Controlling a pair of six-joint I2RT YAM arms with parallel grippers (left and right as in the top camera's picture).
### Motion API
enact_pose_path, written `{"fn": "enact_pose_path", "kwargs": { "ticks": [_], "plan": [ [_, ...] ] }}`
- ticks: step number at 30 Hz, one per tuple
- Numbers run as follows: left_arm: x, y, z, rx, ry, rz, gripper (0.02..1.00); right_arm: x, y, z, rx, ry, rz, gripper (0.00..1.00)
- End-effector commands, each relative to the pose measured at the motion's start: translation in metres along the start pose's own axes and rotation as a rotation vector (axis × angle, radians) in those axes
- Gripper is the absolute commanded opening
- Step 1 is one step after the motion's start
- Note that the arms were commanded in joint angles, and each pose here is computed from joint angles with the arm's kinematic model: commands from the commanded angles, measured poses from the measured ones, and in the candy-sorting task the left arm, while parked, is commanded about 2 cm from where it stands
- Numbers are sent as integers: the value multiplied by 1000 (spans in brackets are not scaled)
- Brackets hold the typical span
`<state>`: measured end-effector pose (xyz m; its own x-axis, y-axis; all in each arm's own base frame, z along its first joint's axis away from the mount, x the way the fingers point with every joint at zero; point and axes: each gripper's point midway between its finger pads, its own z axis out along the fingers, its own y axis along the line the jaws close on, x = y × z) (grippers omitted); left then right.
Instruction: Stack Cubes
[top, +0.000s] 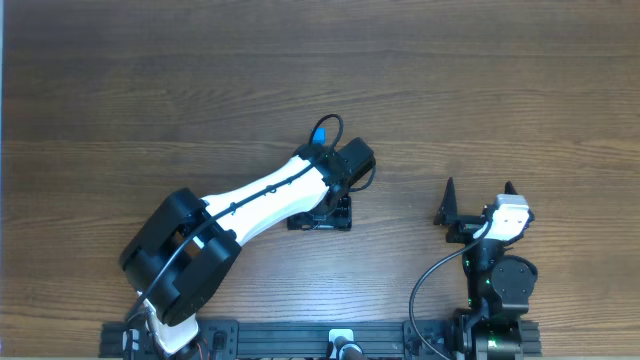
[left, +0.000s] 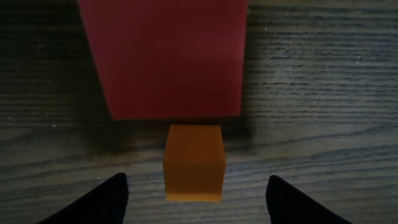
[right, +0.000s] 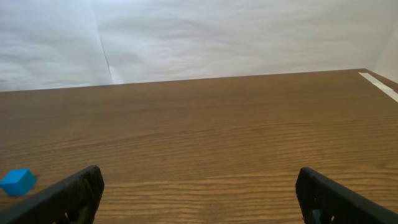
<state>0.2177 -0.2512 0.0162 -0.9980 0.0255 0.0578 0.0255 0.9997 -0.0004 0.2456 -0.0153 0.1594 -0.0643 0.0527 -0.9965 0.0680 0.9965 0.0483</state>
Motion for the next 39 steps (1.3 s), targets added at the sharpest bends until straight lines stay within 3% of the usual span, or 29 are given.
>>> {"fn": "enact_pose_path", "kwargs": {
  "ticks": [1, 15, 27, 34, 39],
  "plan": [
    [1, -1, -2, 18, -4, -3, 698, 4, 0, 1, 1, 11, 6, 993],
    [0, 3, 6, 17, -19, -5, 689, 4, 0, 1, 1, 11, 6, 993],
    [-5, 7, 6, 4, -33, -15, 367, 4, 0, 1, 1, 11, 6, 991],
    [-7, 9, 6, -9, -46, -15, 338, 4, 0, 1, 1, 11, 6, 991],
    [-7, 9, 6, -9, -46, -15, 222, 4, 0, 1, 1, 11, 6, 993]
  ]
}}
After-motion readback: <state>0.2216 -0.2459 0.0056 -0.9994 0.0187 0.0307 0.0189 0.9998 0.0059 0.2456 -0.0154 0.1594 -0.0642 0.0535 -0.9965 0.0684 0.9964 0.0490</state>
